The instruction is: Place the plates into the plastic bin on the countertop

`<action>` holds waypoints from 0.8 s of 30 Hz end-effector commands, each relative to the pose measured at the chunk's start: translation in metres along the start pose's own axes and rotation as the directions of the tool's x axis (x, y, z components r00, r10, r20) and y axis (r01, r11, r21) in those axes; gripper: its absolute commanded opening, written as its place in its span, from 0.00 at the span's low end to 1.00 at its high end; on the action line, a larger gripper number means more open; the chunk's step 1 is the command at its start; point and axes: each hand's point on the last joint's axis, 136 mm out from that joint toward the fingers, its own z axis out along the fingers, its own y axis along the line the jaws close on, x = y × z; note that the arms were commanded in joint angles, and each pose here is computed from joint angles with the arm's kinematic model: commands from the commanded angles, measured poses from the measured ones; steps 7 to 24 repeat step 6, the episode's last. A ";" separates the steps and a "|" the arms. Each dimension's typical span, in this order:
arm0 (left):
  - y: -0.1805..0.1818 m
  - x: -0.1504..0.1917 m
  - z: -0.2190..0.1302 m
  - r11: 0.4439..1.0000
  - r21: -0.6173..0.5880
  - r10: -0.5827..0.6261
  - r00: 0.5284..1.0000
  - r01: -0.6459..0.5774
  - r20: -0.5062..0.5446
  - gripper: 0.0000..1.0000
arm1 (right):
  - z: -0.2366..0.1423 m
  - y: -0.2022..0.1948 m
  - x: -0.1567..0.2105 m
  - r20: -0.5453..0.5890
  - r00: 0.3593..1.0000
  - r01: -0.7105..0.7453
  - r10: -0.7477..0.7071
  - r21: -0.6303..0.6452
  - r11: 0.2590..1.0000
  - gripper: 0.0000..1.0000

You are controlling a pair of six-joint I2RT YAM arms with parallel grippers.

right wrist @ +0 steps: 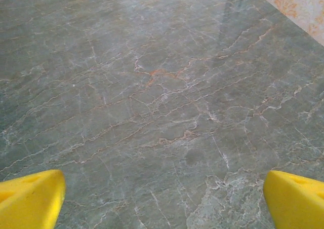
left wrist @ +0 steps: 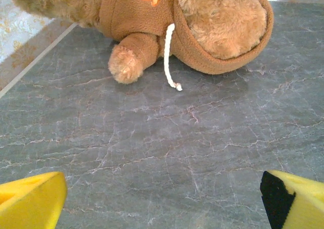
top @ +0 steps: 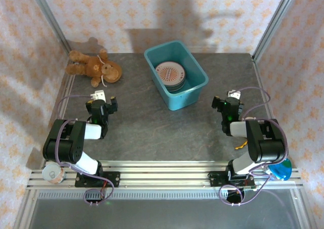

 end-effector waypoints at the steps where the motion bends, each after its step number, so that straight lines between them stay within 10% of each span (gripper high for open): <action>1: -0.001 -0.019 -0.001 1.000 0.005 -0.001 0.998 0.001 0.065 0.99 | 0.003 0.003 -0.014 0.039 0.999 0.000 0.001 -0.014 1.000 0.99; 24: -0.001 -0.020 -0.001 1.000 0.001 0.001 0.998 -0.001 0.069 0.99 | 0.000 0.002 -0.016 0.052 0.999 -0.008 0.009 -0.017 1.000 1.00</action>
